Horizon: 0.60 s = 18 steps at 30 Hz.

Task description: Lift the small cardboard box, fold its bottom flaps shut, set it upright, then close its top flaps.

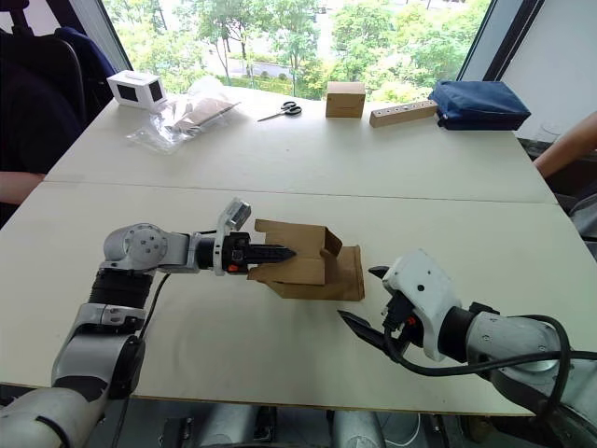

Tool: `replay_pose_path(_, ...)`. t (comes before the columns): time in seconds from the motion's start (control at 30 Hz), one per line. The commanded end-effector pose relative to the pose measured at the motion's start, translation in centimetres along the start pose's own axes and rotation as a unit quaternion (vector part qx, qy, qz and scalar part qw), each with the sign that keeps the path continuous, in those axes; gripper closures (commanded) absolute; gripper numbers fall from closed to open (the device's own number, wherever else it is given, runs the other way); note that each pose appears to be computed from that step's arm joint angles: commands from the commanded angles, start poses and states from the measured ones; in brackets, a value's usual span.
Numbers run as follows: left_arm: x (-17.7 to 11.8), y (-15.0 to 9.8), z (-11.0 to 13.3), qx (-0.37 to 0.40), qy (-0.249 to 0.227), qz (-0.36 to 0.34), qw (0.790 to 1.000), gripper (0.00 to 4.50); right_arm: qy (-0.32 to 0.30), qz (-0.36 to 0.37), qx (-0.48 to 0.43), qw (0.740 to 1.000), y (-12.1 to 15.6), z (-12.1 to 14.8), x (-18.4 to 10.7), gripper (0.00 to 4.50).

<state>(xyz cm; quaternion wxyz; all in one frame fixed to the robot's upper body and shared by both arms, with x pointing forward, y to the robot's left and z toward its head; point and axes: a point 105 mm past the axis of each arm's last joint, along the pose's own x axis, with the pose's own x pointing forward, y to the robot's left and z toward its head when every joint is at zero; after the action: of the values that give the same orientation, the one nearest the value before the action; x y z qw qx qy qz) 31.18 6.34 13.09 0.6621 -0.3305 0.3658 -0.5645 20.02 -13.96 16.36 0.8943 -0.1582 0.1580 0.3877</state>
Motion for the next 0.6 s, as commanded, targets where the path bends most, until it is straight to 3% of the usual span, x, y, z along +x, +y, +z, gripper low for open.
replay_pose_path(0.03,-0.3,-1.4,0.9,0.038,-0.020,-0.026,0.999,4.45,-0.029,-0.005,-0.012,0.999,0.1,1.1,-0.5,0.00)
replay_pose_path(0.17,-2.0,-3.0,3.0,0.125,-0.056,-0.035,0.990,4.45,-0.140,-0.037,0.060,0.988,-1.9,3.8,-1.4,0.00)
replay_pose_path(0.3,-4.0,-5.9,5.8,0.256,-0.070,-0.039,0.963,4.45,-0.244,-0.042,0.121,0.961,-3.8,6.7,-2.1,0.00)
replay_pose_path(0.43,-4.8,-7.5,6.8,0.342,-0.056,-0.037,0.937,4.50,-0.320,-0.063,0.143,0.935,-5.8,9.0,-2.6,1.12)
replay_pose_path(0.47,-5.1,-8.3,7.3,0.375,-0.051,-0.034,0.925,4.50,-0.344,-0.074,0.142,0.925,-6.7,10.0,-2.4,1.51)
replay_pose_path(0.5,-5.3,-9.0,7.8,0.398,-0.051,-0.034,0.915,4.50,-0.358,-0.083,0.140,0.919,-7.5,10.9,-2.1,2.17)
replay_pose_path(0.53,-5.4,-9.8,8.1,0.420,-0.046,-0.035,0.906,4.50,-0.372,-0.077,0.140,0.915,-7.9,11.7,-1.6,2.23)
replay_pose_path(0.6,-5.6,-10.4,8.4,0.440,-0.040,-0.038,0.896,4.50,-0.384,-0.062,0.137,0.911,-7.9,12.7,-1.1,3.01)
